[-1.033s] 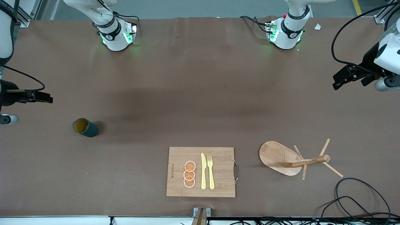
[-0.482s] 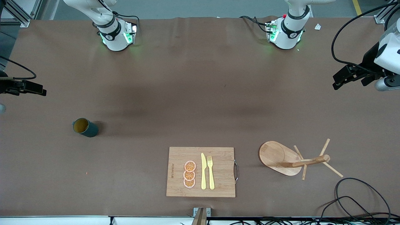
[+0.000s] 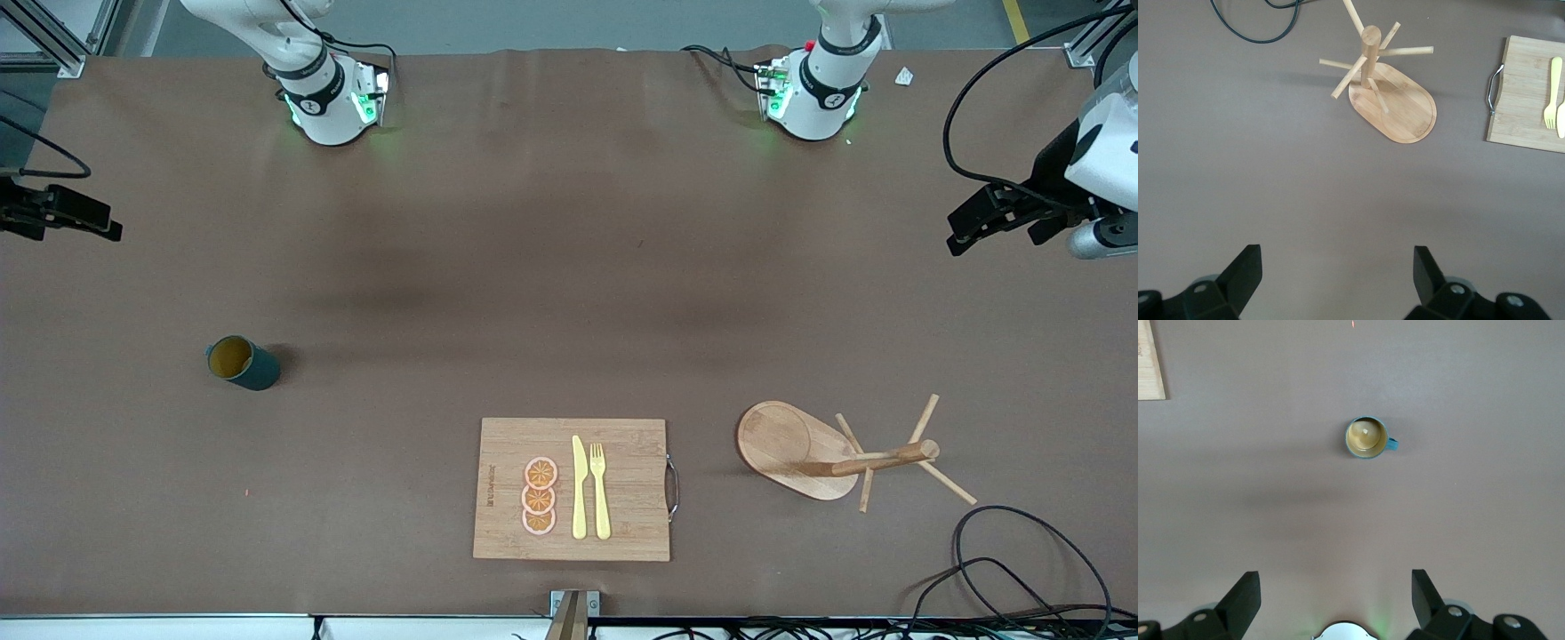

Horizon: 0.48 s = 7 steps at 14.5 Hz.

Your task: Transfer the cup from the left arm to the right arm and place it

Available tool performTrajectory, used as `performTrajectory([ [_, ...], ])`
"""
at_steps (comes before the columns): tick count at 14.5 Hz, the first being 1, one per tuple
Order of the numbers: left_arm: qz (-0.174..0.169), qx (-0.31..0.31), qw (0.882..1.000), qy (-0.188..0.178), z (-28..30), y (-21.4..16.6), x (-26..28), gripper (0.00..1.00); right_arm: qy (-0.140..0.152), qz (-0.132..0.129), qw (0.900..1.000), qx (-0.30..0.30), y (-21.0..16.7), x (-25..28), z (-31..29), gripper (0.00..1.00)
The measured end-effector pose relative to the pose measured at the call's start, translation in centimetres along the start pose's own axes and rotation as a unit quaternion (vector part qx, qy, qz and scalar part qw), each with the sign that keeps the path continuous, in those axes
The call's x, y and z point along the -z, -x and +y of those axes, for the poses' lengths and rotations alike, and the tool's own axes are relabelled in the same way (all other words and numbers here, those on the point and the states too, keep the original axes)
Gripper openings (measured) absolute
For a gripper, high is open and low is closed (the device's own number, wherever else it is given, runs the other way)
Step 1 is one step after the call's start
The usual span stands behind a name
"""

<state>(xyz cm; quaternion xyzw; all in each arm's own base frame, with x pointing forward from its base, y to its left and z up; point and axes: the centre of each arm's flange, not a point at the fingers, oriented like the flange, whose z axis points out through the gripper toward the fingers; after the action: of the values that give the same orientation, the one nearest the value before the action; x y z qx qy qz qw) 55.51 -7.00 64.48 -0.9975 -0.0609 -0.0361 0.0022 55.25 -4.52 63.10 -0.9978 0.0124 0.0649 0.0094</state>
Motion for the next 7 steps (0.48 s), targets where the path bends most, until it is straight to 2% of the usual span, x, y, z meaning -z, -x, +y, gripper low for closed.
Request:
performTrajectory([
  [7,0.0,-0.001,1.0,0.0,-0.3,-0.1,0.0,1.0,-0.002,0.005,1.0,-0.001,2.4,0.8,0.0,1.0],
])
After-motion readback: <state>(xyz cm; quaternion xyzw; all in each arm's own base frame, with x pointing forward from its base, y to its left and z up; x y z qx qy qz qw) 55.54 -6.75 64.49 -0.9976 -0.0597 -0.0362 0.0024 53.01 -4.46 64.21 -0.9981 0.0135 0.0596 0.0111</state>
